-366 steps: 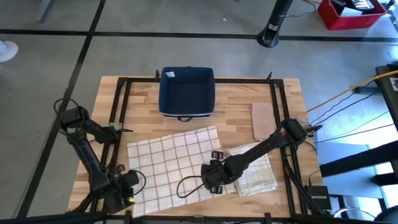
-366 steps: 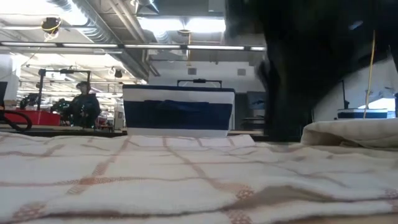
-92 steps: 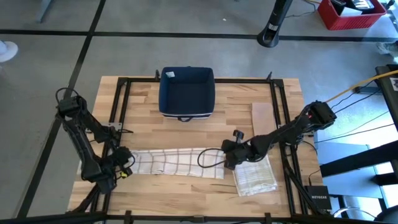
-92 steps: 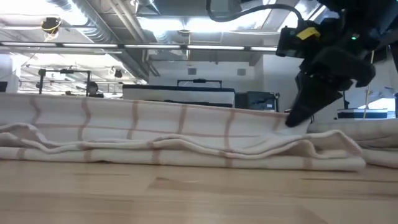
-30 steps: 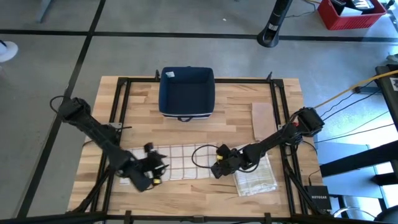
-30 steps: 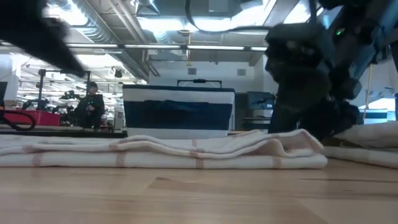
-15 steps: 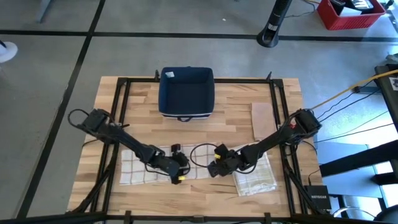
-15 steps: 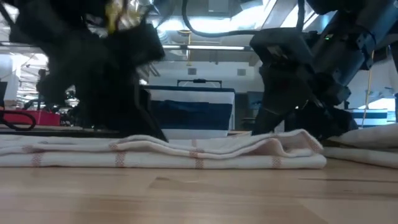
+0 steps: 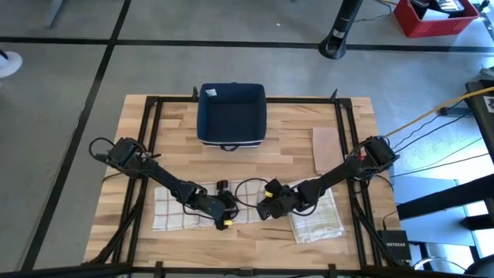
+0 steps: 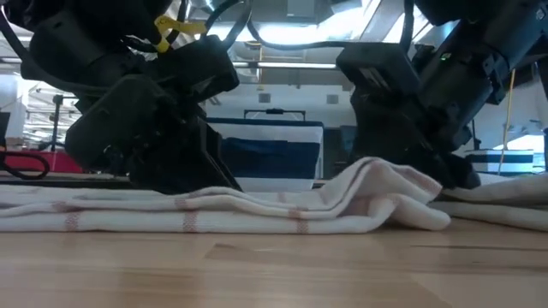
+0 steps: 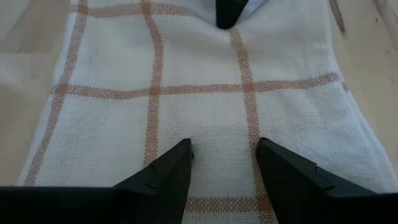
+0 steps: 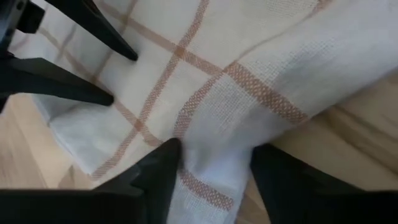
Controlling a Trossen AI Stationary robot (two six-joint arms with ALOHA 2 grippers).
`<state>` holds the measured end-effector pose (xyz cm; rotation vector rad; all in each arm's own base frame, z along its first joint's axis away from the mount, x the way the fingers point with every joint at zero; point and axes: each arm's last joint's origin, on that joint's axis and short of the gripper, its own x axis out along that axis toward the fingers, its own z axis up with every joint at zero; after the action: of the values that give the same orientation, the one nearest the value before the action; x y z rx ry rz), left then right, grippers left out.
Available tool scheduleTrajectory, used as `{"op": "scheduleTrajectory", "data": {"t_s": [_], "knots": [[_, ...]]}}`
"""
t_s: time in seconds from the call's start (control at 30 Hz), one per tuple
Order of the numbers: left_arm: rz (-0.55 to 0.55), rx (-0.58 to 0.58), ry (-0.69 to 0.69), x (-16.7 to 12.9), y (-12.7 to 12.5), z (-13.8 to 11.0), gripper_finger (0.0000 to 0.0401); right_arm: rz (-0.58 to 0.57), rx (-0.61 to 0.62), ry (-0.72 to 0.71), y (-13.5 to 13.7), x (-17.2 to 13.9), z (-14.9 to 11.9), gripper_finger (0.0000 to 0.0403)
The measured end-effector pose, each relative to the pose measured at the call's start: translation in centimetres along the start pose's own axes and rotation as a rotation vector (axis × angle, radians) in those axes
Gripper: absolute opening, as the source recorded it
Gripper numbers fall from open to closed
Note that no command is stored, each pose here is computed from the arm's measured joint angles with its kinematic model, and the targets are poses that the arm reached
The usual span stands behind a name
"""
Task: Fold towel
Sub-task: Fold the white with brown pattern towel on the table
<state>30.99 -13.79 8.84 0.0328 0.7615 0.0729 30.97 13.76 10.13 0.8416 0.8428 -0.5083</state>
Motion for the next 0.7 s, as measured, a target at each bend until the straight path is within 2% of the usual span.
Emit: {"op": "scheduleTrajectory", "data": {"t_s": [0.2, 0.4, 0.57, 0.7], "knots": [[-0.002, -0.003, 0.002, 0.0, 0.0, -0.1, 0.0178, 0.005, -0.039, 0.011, 0.0, 0.0, 0.0, 0.012], [-0.003, -0.003, 0.003, 0.0, 0.0, -0.1, 0.0178, 0.038, -0.097, -0.003, 0.4, -0.4, -0.2, 0.0018], [-0.004, -0.008, 0.001, 0.0, 0.0, -0.1, 0.0178, -0.002, -0.12, 0.049, 0.2, -2.4, 0.2, 0.0033], [-0.007, -0.009, 0.001, 0.1, 0.0, -0.1, 0.0178, 0.025, -0.137, 0.077, 0.5, -3.8, 0.8, 0.0026]]}}
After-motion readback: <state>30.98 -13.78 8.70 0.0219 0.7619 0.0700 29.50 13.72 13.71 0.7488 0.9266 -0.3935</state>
